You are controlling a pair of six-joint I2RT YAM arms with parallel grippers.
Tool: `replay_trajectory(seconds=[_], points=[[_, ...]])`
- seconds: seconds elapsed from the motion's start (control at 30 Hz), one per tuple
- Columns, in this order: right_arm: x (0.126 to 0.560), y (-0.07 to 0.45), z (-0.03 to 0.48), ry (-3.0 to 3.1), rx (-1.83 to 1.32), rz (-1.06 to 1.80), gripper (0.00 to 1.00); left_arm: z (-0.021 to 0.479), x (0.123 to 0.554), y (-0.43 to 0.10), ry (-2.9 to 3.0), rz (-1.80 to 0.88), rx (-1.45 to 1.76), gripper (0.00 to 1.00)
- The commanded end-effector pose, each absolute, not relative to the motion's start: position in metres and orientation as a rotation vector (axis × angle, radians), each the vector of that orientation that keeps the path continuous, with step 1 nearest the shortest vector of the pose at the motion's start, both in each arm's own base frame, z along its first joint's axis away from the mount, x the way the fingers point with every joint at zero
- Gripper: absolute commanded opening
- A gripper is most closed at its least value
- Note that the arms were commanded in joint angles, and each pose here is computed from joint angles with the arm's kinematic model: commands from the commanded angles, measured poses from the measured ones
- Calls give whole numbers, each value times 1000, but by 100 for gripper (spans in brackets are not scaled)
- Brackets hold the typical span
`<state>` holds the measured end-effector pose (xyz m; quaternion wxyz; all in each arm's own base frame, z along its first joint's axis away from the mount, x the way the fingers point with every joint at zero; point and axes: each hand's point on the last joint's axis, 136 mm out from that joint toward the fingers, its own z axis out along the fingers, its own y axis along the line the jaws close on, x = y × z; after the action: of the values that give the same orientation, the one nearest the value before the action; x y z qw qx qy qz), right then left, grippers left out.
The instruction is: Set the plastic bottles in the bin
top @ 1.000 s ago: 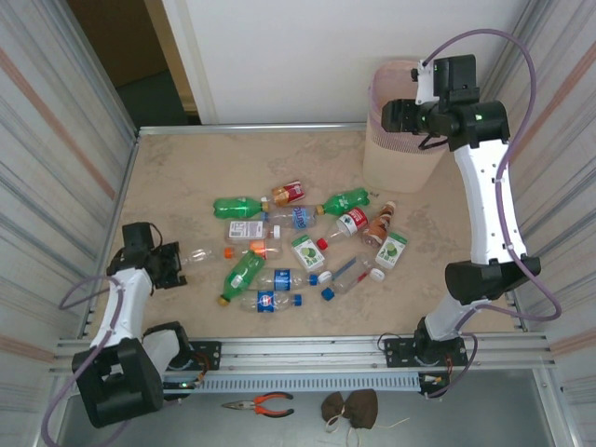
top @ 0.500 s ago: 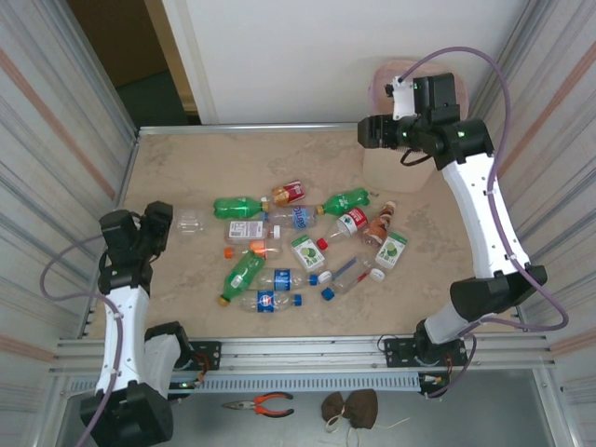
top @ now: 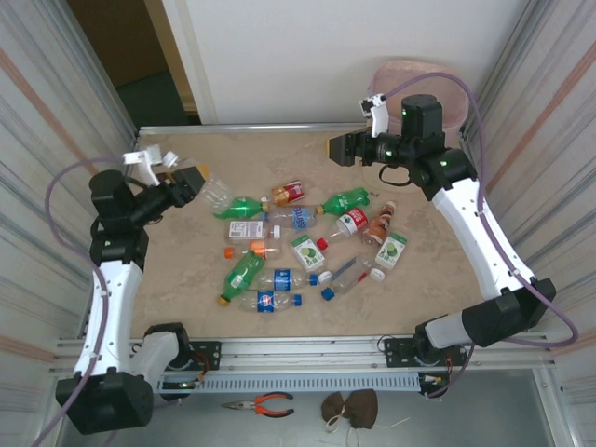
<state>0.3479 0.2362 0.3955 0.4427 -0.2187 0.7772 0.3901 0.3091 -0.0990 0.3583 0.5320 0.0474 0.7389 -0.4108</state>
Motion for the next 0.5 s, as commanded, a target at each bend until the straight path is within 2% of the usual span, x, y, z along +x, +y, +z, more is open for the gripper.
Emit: replay_trajectory(seconds=[0.0, 0.47], points=[[321, 258, 430, 1753, -672, 1085, 77, 397, 283, -138, 1617, -958, 488, 48], [233, 325, 431, 1519, -1078, 1148, 87, 453, 226, -213, 1359, -1143, 937, 47]])
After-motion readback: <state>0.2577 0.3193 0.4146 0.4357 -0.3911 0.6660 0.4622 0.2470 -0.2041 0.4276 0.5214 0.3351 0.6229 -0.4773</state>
